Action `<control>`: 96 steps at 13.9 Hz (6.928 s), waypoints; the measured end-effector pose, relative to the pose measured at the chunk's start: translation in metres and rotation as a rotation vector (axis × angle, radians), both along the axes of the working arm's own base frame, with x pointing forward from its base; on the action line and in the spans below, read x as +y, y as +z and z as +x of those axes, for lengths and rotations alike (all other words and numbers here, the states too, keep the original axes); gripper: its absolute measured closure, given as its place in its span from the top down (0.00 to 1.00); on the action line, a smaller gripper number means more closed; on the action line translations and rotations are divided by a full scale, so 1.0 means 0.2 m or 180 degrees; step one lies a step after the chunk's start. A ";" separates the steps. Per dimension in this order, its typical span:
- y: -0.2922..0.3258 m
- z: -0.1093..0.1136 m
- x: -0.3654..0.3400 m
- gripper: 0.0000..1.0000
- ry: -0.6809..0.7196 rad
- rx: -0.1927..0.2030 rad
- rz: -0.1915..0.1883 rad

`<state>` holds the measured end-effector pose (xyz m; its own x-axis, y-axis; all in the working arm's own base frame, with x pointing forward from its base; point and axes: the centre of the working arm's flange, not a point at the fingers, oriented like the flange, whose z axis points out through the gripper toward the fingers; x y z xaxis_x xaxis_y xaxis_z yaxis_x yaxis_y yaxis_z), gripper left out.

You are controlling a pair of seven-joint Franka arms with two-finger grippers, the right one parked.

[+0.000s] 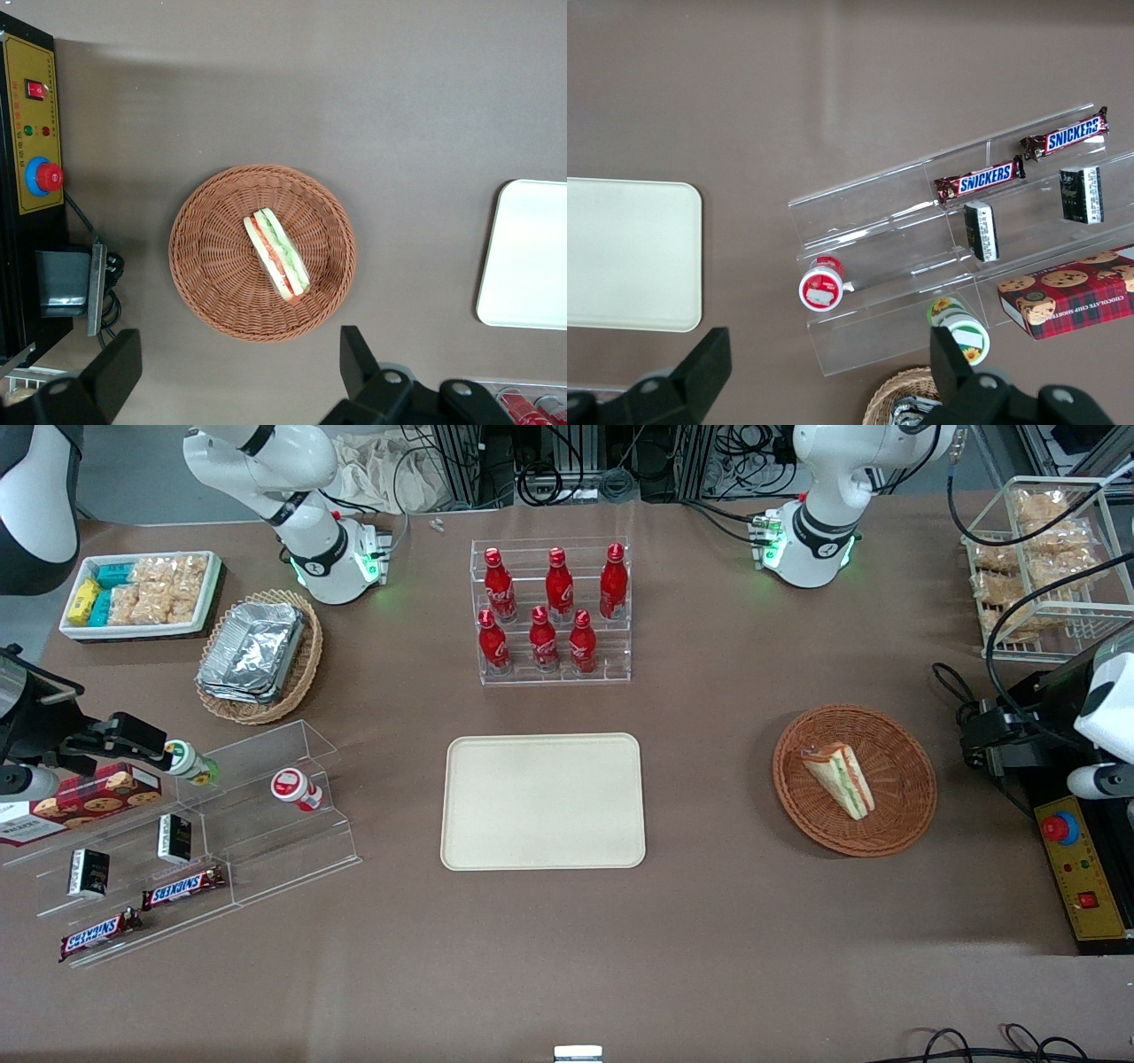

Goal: Place sandwich from basket to tray

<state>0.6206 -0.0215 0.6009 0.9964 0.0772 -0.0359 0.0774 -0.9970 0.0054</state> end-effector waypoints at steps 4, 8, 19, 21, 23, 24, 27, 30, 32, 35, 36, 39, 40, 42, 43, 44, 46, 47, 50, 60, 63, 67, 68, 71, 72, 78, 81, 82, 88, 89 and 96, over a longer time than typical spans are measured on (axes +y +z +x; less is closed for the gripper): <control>0.00 0.00 0.00 1.00 0.0000 0.0004 0.0004; -0.09 -0.01 0.01 1.00 0.0021 0.0178 0.0038; -1.00 -0.27 -0.09 0.99 0.0395 0.0487 0.0070; -1.13 -0.31 -0.10 0.99 0.0547 0.0463 0.0021; -1.25 -0.35 -0.09 0.99 0.0728 0.0371 0.0006; -1.31 -0.37 -0.09 0.99 0.0823 0.0334 0.0005; -1.42 -0.42 -0.09 0.99 0.0999 0.0340 -0.0031; -1.51 -0.42 -0.09 0.99 0.1121 0.0312 -0.0055; -1.60 -0.40 -0.10 0.99 0.1154 0.0297 -0.0049; -1.71 -0.39 -0.10 0.96 0.1175 0.0313 -0.0037; -1.72 -0.39 -0.10 0.96 0.1189 0.0321 -0.0036; -1.72 -0.39 -0.10 0.66 0.1313 0.0319 -0.0028; -1.72 -0.39 -0.11 0.56 0.1340 0.0313 -0.0027; -1.70 -0.37 -0.11 0.37 0.1403 0.0296 -0.0028; -1.68 -0.36 -0.12 0.27 0.1423 0.0295 -0.0030; -1.64 -0.34 -0.14 0.19 0.1428 0.0345 -0.0025; -1.46 -0.27 -0.16 0.18 0.1397 0.0585 0.0011; -1.32 -0.23 -0.17 0.18 0.1377 0.0686 0.0024; -0.92 -0.14 -0.18 0.15 0.1345 0.0707 0.0004; -0.25 -0.05 -0.58 0.14 0.0845 0.0707 0.0063; -0.29 -0.08 -0.91 0.14 0.0500 0.0732 0.0034; -0.41 -0.13 -1.32 0.14 0.0066 0.0661 -0.0130; -0.48 -0.13 -1.44 0.14 -0.0021 0.0609 -0.0187; -0.76 -0.13 -1.78 0.14 -0.0255 0.0487 -0.0307; -0.86 -0.15 -1.88 0.14 -0.0321 0.0473 -0.0330; -1.46 -0.21 -2.07 0.14 -0.0666 0.0546 -0.0358; -1.72 -0.26 -2.07 0.14 -0.0764 0.0701 -0.0300; -1.77 -0.25 -2.07 0.14 -0.0768 0.0696 -0.0309; -1.82 -0.24 -2.08 0.31 -0.0690 0.0649 -0.0333; -1.82 -0.24 -2.08 0.40 -0.0596 0.0649 -0.0323; -1.19 -0.12 -1.79 1.00 -0.0312 0.0560 -0.0092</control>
